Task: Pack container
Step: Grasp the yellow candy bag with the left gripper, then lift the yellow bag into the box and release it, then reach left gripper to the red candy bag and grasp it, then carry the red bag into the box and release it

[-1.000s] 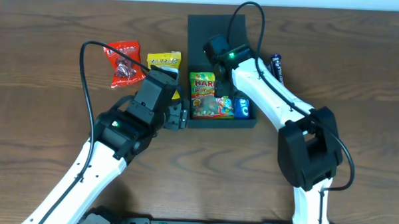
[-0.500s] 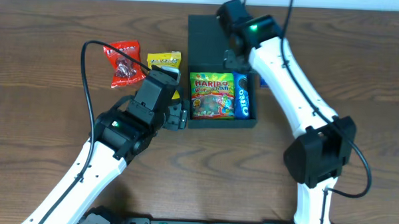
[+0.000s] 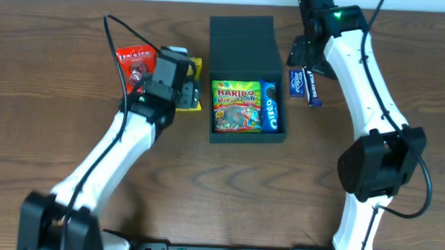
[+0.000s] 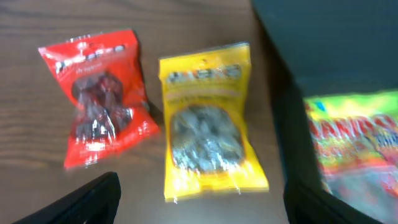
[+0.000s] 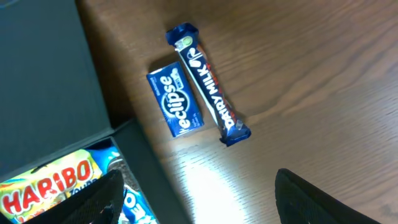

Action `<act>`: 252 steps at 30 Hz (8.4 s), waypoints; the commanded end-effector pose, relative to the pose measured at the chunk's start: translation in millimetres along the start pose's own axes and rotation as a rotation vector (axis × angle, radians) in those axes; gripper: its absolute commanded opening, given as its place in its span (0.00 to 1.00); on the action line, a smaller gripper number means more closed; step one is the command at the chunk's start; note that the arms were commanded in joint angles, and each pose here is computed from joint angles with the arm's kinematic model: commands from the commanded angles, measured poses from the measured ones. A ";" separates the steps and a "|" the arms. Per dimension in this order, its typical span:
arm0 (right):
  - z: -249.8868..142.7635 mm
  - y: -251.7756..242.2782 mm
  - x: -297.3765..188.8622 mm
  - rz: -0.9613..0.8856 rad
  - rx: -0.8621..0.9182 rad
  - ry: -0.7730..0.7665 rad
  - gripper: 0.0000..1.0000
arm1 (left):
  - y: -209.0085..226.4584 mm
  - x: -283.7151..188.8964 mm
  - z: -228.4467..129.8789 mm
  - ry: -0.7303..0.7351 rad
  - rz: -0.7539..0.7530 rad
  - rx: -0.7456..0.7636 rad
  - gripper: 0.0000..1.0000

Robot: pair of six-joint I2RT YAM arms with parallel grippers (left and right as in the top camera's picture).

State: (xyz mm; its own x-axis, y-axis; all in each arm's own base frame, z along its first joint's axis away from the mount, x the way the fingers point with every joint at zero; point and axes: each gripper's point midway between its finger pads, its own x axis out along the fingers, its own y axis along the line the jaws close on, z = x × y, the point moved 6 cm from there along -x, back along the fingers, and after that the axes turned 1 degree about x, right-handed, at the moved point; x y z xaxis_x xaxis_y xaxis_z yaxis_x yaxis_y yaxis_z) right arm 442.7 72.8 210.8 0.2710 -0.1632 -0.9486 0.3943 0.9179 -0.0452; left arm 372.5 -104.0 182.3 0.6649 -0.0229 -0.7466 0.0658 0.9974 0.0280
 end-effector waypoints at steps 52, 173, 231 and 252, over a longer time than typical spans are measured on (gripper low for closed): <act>25.7 -65.5 -35.5 -0.005 0.091 -0.050 0.79 | -58.1 -39.4 45.3 -0.522 -0.686 0.856 0.06; 31.5 -123.4 -37.7 -0.061 0.206 -0.004 0.92 | -23.8 -64.3 41.6 -0.393 -0.670 0.623 0.06; 32.7 -125.1 -37.4 -0.061 0.190 -0.006 0.95 | -131.6 48.7 -92.6 -0.105 -0.703 1.628 0.06; 35.1 -124.3 -37.4 -0.055 0.192 -0.019 0.98 | -138.6 23.6 -63.6 -0.231 -0.638 1.586 0.95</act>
State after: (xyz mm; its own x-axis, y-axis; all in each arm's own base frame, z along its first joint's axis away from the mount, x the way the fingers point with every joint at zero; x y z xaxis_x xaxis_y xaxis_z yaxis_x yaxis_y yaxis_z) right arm 415.0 -44.4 254.6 0.2392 -0.2090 -0.9482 0.5723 0.8193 -0.0362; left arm 337.8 -241.4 110.6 0.3062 -0.5077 -0.8053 0.8527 -0.2299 0.4691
